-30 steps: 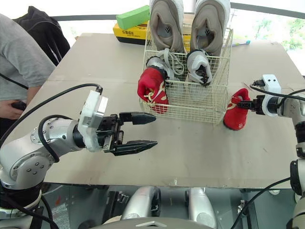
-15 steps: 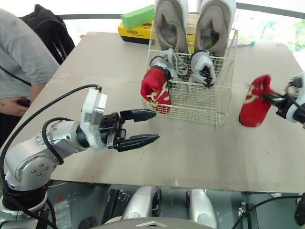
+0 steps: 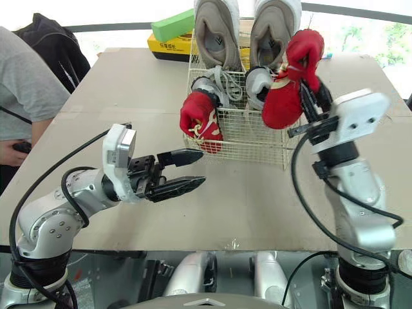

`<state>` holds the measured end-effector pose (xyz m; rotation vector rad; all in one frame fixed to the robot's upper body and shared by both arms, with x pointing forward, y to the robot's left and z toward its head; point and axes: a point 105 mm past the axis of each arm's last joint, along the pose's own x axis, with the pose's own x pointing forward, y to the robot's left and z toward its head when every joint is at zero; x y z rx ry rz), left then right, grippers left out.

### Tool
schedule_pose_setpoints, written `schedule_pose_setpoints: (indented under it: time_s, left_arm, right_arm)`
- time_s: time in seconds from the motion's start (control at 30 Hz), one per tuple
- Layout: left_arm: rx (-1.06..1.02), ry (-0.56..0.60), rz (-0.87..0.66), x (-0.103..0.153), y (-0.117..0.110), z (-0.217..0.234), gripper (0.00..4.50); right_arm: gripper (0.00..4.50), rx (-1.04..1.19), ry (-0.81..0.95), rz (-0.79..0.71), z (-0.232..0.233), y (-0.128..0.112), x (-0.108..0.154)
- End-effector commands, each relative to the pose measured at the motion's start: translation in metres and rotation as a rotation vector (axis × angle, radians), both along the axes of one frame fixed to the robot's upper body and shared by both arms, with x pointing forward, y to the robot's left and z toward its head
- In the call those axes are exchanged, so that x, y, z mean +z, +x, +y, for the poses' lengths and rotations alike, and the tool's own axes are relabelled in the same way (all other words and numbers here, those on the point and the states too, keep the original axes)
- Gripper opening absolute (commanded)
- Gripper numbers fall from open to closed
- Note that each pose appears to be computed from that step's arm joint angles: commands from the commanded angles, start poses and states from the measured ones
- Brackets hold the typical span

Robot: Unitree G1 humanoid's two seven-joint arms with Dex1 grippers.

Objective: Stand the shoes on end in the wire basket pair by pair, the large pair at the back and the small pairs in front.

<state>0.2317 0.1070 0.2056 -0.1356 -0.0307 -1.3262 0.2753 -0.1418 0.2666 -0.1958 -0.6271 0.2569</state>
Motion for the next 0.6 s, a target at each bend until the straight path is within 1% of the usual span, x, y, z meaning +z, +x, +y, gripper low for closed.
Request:
schedule_pose_setpoints:
  time_s: [0.03,0.1,0.17,0.3,0.43,0.53,0.6]
  left_arm:
    - [0.012,0.002,-0.057,0.008,-0.004,0.003,3.80]
    - [0.018,0.009,-0.066,0.008,-0.007,0.002,3.80]
    - [0.023,0.005,-0.068,0.009,-0.008,-0.001,3.80]
    - [0.031,-0.003,-0.069,0.010,-0.009,-0.005,3.80]
    - [0.058,-0.001,-0.059,0.008,-0.005,-0.002,3.80]
    - [0.075,0.001,-0.050,0.005,-0.003,0.001,3.80]
    - [0.098,0.012,-0.030,-0.003,-0.001,0.005,3.80]
  right_arm:
    - [0.06,-0.014,-0.078,-0.097,0.011,-0.008,-0.012]
    - [0.06,-0.018,-0.082,-0.091,0.014,-0.007,-0.027]
    - [0.06,-0.041,-0.143,-0.095,0.018,-0.004,-0.039]
    - [0.06,-0.105,-0.264,-0.051,0.020,0.011,-0.082]
    - [0.06,-0.056,-0.264,0.038,0.020,0.013,-0.108]
    - [0.06,0.024,-0.153,0.132,0.020,0.008,-0.114]
    - [0.06,0.098,-0.072,0.201,0.020,0.001,-0.113]
